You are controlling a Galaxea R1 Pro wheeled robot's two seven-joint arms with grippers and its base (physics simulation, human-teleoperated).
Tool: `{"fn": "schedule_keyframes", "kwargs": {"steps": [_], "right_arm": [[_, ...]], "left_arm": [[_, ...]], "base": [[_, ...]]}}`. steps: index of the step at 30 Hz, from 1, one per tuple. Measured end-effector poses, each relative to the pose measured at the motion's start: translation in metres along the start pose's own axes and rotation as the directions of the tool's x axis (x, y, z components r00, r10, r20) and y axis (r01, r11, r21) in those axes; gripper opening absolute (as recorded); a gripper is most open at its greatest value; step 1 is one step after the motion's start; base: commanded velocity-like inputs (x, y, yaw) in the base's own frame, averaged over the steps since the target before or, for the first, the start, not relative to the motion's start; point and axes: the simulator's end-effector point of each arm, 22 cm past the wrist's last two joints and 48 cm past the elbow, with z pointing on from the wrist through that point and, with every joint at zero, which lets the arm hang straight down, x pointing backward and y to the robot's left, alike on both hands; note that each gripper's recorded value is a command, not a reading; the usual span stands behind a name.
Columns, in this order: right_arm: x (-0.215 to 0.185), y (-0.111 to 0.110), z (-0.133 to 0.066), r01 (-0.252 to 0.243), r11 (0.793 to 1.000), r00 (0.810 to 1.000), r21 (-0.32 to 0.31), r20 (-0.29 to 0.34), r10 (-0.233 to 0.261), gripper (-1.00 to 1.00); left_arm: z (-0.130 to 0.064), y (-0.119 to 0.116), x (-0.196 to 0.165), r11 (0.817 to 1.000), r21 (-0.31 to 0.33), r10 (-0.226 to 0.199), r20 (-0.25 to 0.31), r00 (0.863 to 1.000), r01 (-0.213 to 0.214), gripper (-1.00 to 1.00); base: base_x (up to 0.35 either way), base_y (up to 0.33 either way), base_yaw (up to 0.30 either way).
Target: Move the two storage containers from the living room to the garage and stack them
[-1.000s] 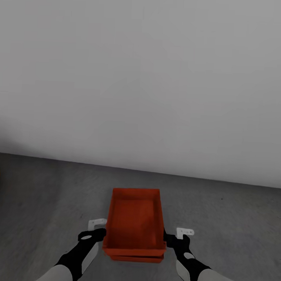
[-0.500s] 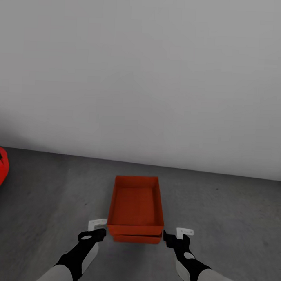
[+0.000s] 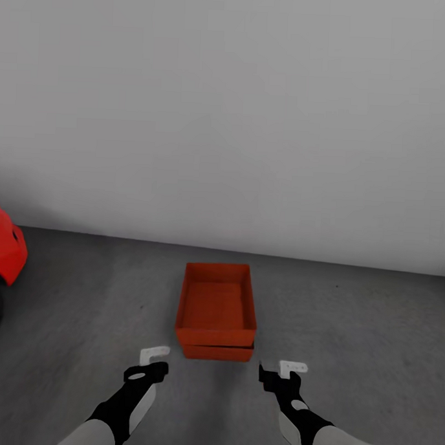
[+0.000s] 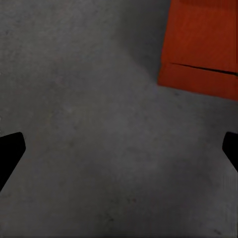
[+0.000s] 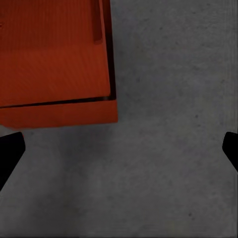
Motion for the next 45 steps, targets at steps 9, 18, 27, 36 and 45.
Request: {"fn": "schedule_keyframes", "kwargs": {"steps": [9, 18, 27, 36, 45], "right_arm": [[-0.001, -0.008, 0.0, 0.009, 1.0, 1.0, 0.012, 0.001, -0.009, 1.0], [0.012, -0.18, -0.011, 0.101, 0.971, 0.994, 0.217, -0.068, -0.088, 1.0], [0.093, -0.233, -0.052, 0.174, 0.952, 0.972, 0.252, -0.201, -0.125, 1.0], [0.164, -0.282, -0.104, 0.262, 0.927, 0.928, 0.269, -0.333, -0.166, 1.0], [0.249, -0.285, -0.159, 0.33, 0.924, 0.834, 0.194, -0.518, -0.189, 1.0]], "left_arm": [[0.003, 0.01, 0.004, 1.0, -0.009, 0.008, -0.006, 1.0, -0.008, 1.0], [0.014, 0.119, 0.084, 0.989, -0.147, -0.026, -0.186, 0.982, -0.002, 1.0], [-0.004, 0.159, 0.17, 0.973, -0.228, -0.108, -0.324, 0.94, 0.033, 1.0], [-0.019, 0.15, 0.224, 0.987, -0.151, -0.105, -0.386, 0.916, 0.05, 1.0], [-0.049, 0.159, 0.291, 0.989, -0.147, -0.094, -0.47, 0.877, 0.028, 1.0]], "base": [[-0.023, 0.0, 0.0], [0.0, 0.0, 0.0], [0.0, 0.0, 0.0], [0.0, 0.0, 0.0], [0.0, 0.0, 0.0]]}}
